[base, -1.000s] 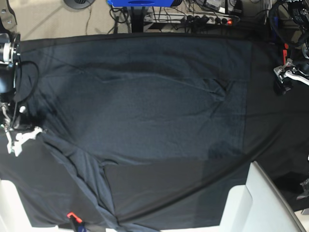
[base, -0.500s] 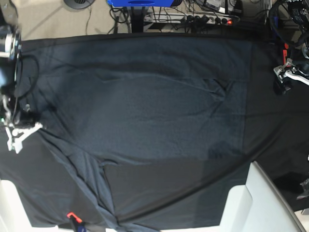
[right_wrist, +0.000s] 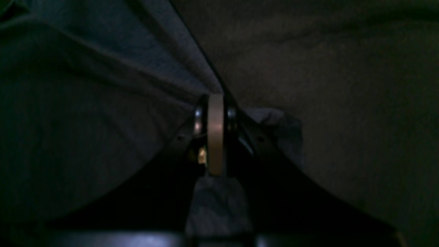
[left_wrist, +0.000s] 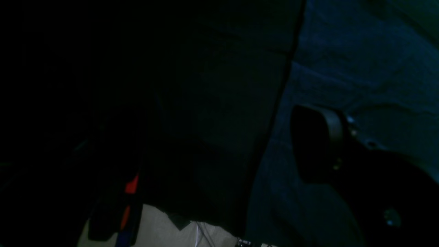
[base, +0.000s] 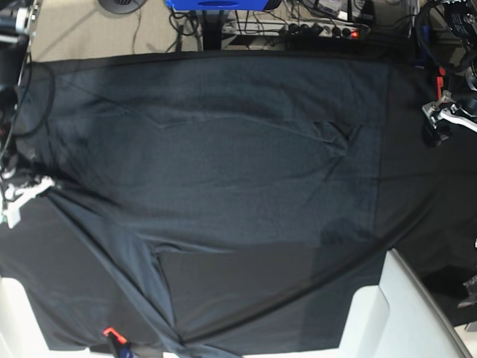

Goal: Fold the T-shirt properly
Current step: 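Lower the right gripper onto the shirt side edge and pinch it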

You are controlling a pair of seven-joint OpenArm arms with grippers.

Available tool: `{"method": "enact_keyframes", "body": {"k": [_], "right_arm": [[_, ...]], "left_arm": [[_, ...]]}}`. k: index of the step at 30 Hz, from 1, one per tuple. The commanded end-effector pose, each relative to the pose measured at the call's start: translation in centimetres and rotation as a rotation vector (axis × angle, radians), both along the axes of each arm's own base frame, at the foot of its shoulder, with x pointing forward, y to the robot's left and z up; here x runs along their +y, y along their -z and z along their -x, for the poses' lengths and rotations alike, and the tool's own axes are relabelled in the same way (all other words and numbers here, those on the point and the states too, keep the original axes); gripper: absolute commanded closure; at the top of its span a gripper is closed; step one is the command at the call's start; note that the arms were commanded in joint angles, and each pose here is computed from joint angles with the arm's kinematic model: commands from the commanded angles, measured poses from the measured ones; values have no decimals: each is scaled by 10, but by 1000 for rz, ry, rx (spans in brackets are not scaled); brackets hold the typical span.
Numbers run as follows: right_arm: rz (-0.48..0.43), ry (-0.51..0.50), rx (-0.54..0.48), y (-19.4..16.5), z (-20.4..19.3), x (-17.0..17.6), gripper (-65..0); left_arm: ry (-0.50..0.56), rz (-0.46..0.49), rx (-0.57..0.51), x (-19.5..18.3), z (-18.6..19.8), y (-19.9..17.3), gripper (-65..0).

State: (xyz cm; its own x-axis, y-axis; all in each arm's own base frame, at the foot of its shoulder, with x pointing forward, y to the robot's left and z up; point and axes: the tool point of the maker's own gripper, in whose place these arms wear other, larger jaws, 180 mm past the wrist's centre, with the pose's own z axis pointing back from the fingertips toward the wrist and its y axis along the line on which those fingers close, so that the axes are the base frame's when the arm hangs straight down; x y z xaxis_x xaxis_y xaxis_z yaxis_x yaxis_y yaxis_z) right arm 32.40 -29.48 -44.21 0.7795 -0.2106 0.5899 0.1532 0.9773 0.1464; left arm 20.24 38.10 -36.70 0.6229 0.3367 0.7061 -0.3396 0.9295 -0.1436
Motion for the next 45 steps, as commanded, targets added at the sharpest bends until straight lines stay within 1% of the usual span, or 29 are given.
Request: {"method": "enact_keyframes", "body": {"k": [1,9,13,14,15,17,19,20,21,24,25,27,29,30,33,34,36,39,41,45], "right_arm": [[23,-1,-45,-17,-8,-9,0],[-18,0,32,2,20,7,0],[-24,5,43,6,23,9,-5],[-30,5,55,8,25,11,-30],[-34,-1,72,9,27,13,-71],[-30,-11,78,4,27,14,-194],[-24,-27,42,-7,20,21,-302],[-16,-36,18,-15,15,23,-338],[-9,-44,-3,-22,12,24,-350],[1,-64,-44,-35,1,32,-348],[0,-66,-72,-44,-12,32,-348],[-12,-87,-49,-41,-25,39,-348],[-20,-140,-19,-34,-41,56,-348],[-5,-163,0,-31,-47,61,-348],[99,-222,68,-19,-58,64,-348],[121,-236,79,-16,-62,69,-348],[150,-237,73,-13,-71,72,-348],[202,-237,103,-6,-75,64,-348],[204,-235,124,2,-76,65,-348],[193,-227,127,13,-79,64,-348]], "left_arm": [[5,-23,-37,6,-6,-13,-638],[4,-23,-48,6,-10,-15,-638],[4,-23,-49,6,-11,-15,-638],[4,-23,-49,6,-11,-15,-638],[4,-23,-49,6,-11,-15,-638],[4,-23,-49,6,-11,-15,-638],[4,-23,-49,6,-11,-15,-638],[4,-23,-49,6,-11,-15,-638],[4,-23,-49,6,-11,-15,-638],[4,-23,-49,6,-11,-15,-638],[4,-23,-49,6,-11,-15,-638],[4,-23,-51,6,-12,-15,-638],[4,-23,-52,6,-12,-16,-638],[4,-23,-52,6,-12,-16,-638],[4,-23,-52,6,-12,-16,-638],[4,-23,-52,6,-12,-16,-638],[4,-22,-50,6,-11,-15,-638],[-1,-16,-40,7,-8,-11,-638],[-13,-2,-29,9,-6,-5,-638],[-23,10,-18,10,-3,0,-638]]}}
